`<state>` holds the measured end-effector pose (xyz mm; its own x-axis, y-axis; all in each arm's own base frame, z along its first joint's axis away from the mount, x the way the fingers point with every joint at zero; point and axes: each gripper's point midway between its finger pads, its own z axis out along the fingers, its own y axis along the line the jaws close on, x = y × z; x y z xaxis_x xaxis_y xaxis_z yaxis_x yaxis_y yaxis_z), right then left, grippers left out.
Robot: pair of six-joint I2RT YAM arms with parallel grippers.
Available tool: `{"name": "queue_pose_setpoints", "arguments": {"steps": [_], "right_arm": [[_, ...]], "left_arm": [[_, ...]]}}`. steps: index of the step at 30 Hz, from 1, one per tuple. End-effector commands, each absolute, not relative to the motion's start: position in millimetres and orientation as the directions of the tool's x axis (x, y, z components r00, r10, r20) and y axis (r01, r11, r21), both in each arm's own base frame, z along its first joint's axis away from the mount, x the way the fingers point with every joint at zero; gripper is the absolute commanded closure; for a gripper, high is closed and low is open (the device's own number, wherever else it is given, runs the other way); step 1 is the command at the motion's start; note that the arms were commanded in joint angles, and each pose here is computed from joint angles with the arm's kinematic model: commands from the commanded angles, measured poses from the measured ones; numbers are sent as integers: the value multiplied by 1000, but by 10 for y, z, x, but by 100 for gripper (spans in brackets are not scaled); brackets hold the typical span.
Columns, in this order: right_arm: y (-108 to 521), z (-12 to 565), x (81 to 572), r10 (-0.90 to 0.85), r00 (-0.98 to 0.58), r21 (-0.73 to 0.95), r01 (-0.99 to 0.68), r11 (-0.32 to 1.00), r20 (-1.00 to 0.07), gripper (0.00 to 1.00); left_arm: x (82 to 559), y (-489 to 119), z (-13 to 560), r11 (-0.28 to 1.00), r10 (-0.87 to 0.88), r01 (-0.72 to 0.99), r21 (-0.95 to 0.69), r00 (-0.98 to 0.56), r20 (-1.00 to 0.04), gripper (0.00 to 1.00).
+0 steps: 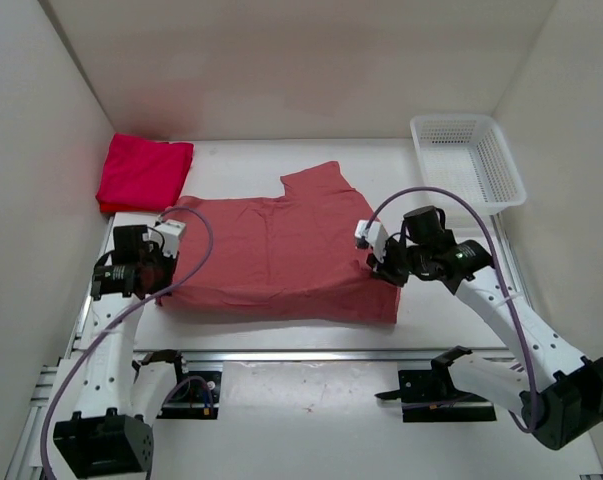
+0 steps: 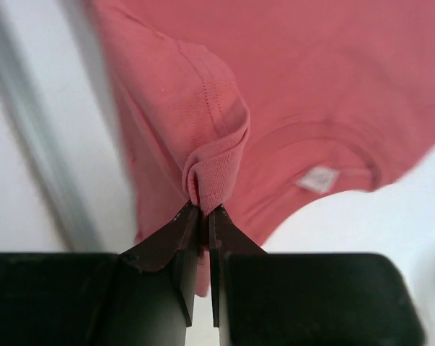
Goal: Fold and stack the t-shirts
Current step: Grap the side of the flattened tshirt closest away from the robot with both arms, then fold the flattened tshirt in 1/3 of the way
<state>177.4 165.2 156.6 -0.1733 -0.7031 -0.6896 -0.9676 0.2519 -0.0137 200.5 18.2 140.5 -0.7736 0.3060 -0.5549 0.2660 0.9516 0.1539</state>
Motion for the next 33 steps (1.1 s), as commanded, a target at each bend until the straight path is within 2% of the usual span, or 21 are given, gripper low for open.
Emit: {"name": "queue_pose_setpoints", "arguments": {"steps": [1,4,13,19,21,26,29,31,33], "right_arm": [[1858,1794,2395,-608,-116,-155,-914,375,-786,100],[1870,1769,2632,-584,-129,-161,-894,418,-801,100],[1798,1427,2966,-600,-158,-189,-860,473,-784,100],[1751,1363,3181,-604,-179,-208,-832,514,-776,100],[1763,1279,3192,-624,-167,-218,-843,492,-763,100],[1814,1210,3227,-648,-153,-247,-840,483,-746,98],[1789,1186,3320,-677,-145,-306,-810,500,-722,75],[1731,1191,3464,-675,-162,-339,-767,545,-719,52],[1571,1245,3682,-656,-206,-364,-694,621,-726,40]], "left_arm": [[2078,279,1434,982,191,162,102,-819,-541,100],[2111,278,1302,992,129,119,51,-861,-492,100],[2309,428,1119,1000,-15,-21,8,-877,-481,100],[2448,473,1089,999,-21,-31,14,-874,-485,100],[2470,446,1060,1000,-15,-24,12,-878,-478,100],[2550,395,998,999,25,13,29,-882,-470,94],[2648,429,963,999,24,4,43,-881,-473,93],[2721,509,973,999,-5,-25,35,-877,-481,89],[2812,576,991,998,-22,-51,44,-868,-496,67]]}}
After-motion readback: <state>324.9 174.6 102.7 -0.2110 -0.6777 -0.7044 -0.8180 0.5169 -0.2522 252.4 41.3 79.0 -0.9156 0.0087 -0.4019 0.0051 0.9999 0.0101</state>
